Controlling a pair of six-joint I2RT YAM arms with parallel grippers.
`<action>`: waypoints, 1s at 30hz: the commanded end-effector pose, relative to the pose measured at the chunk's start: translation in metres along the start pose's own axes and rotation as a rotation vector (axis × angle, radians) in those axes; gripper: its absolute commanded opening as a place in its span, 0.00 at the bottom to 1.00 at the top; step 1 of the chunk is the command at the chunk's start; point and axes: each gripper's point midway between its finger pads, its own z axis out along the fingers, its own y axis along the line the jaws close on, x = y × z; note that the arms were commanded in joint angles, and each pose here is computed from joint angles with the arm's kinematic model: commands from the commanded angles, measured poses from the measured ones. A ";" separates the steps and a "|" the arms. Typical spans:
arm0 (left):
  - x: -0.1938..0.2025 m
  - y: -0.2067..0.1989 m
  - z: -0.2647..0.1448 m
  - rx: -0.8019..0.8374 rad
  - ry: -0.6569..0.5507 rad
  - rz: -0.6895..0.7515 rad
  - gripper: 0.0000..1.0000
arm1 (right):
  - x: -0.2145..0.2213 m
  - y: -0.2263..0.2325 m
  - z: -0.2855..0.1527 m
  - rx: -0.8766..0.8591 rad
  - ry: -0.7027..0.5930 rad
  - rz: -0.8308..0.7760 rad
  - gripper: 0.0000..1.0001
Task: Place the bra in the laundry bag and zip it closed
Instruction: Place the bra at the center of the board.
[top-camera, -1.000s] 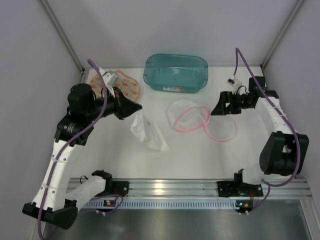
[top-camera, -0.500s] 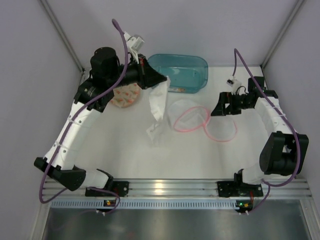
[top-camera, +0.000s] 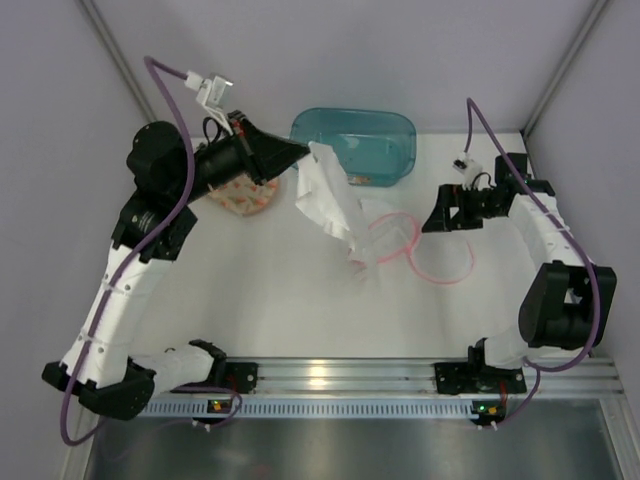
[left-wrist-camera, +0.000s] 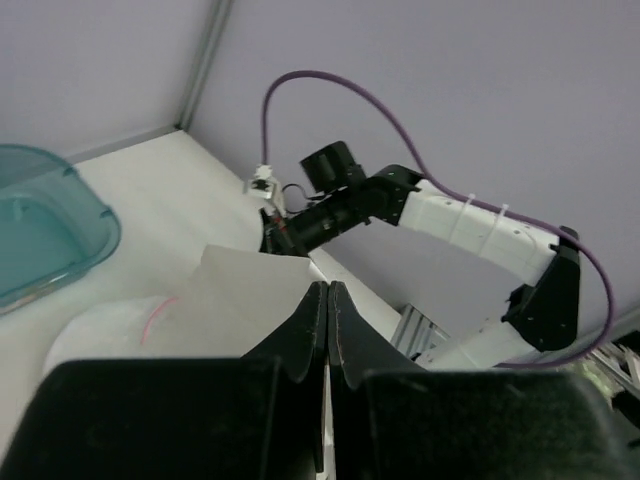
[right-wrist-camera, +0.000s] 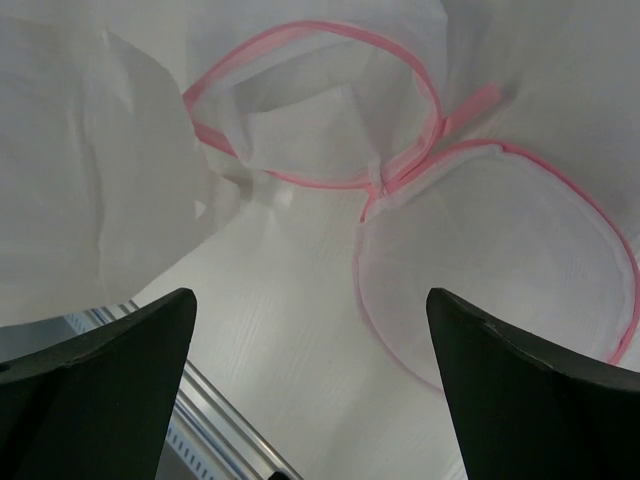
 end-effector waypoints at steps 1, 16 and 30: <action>0.005 0.047 -0.036 -0.210 -0.069 -0.025 0.00 | -0.015 0.006 0.001 -0.005 -0.019 -0.043 0.99; 0.185 0.235 -0.194 -0.655 0.392 0.076 0.00 | 0.004 0.028 0.025 -0.061 0.057 -0.112 0.99; 0.223 0.291 -0.194 -0.755 0.450 -0.095 0.00 | 0.017 0.054 0.057 -0.127 0.106 -0.144 0.99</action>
